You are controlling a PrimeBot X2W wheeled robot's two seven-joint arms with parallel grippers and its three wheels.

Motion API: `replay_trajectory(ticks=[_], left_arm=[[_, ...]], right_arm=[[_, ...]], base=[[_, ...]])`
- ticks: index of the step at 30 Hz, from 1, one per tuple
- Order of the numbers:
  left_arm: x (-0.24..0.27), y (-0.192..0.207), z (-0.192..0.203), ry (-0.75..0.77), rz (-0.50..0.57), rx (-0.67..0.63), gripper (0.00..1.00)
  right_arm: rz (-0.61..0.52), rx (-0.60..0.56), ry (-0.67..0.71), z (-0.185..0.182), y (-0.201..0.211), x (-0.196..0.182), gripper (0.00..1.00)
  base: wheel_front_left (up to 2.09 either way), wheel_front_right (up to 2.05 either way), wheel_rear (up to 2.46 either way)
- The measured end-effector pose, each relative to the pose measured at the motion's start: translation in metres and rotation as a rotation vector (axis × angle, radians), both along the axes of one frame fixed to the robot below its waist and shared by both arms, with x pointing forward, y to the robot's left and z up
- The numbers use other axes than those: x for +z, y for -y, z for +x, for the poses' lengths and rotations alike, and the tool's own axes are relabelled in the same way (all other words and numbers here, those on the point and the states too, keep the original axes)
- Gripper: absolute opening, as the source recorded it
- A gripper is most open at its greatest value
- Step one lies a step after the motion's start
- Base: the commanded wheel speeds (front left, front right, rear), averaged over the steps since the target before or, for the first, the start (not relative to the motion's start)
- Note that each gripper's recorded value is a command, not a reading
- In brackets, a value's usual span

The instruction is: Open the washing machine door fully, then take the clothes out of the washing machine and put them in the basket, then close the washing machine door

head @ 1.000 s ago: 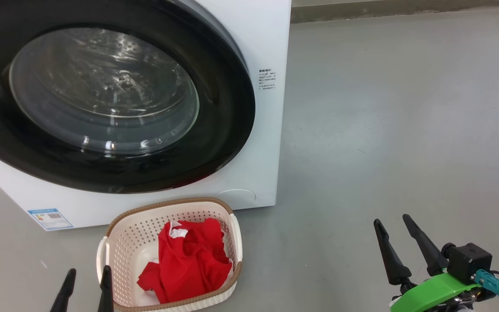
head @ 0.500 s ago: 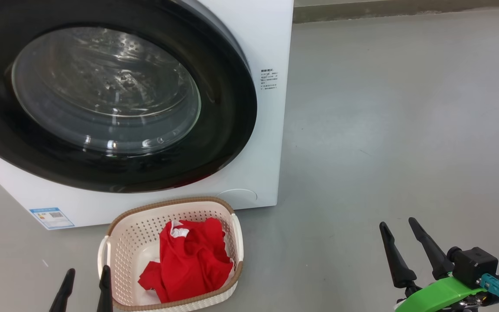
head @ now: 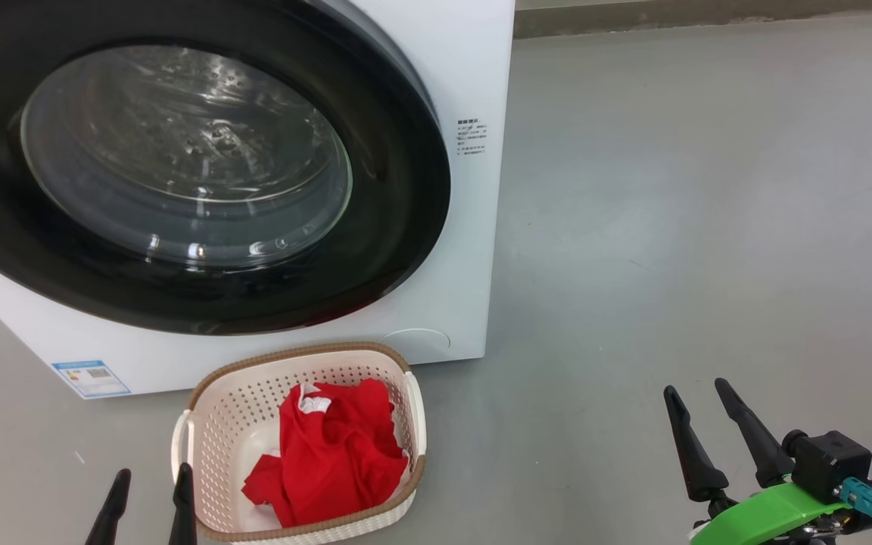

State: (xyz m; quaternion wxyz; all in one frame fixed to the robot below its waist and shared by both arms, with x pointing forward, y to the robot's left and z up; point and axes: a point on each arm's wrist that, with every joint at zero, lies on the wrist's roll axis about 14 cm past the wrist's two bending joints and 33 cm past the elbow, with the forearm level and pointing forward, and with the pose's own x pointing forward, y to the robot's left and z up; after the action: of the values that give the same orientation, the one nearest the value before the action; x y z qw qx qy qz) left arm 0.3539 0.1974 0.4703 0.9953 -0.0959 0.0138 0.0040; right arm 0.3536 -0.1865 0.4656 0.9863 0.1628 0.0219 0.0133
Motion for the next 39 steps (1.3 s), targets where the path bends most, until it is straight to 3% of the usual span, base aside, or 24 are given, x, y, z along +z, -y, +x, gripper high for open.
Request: replay_trajectory(ticks=[3, 4, 13, 39], left_arm=[[0.000, 0.000, 0.000, -0.002, 0.000, 0.002, 1.00], [-0.001, -0.001, 0.000, -0.002, -0.001, 0.003, 0.00], [-0.029, 0.008, -0.009, -0.099, -0.056, 0.008, 0.00], [-0.033, 0.002, -0.011, -0.131, -0.325, 0.078, 0.00]], right_arm=[[0.000, 0.001, 0.000, 0.001, 0.000, 0.000, 1.00], [0.000, 0.002, 0.000, 0.001, -0.001, 0.000, 0.00], [0.044, -0.007, -0.126, -0.018, -0.008, -0.038, 0.00], [0.288, -0.087, -0.148, -0.014, 0.003, -0.036, 0.00]], base=[[0.00, 0.00, 0.00], [0.00, 0.00, 0.00], [0.00, 0.00, 0.00], [0.00, 0.00, 0.00]])
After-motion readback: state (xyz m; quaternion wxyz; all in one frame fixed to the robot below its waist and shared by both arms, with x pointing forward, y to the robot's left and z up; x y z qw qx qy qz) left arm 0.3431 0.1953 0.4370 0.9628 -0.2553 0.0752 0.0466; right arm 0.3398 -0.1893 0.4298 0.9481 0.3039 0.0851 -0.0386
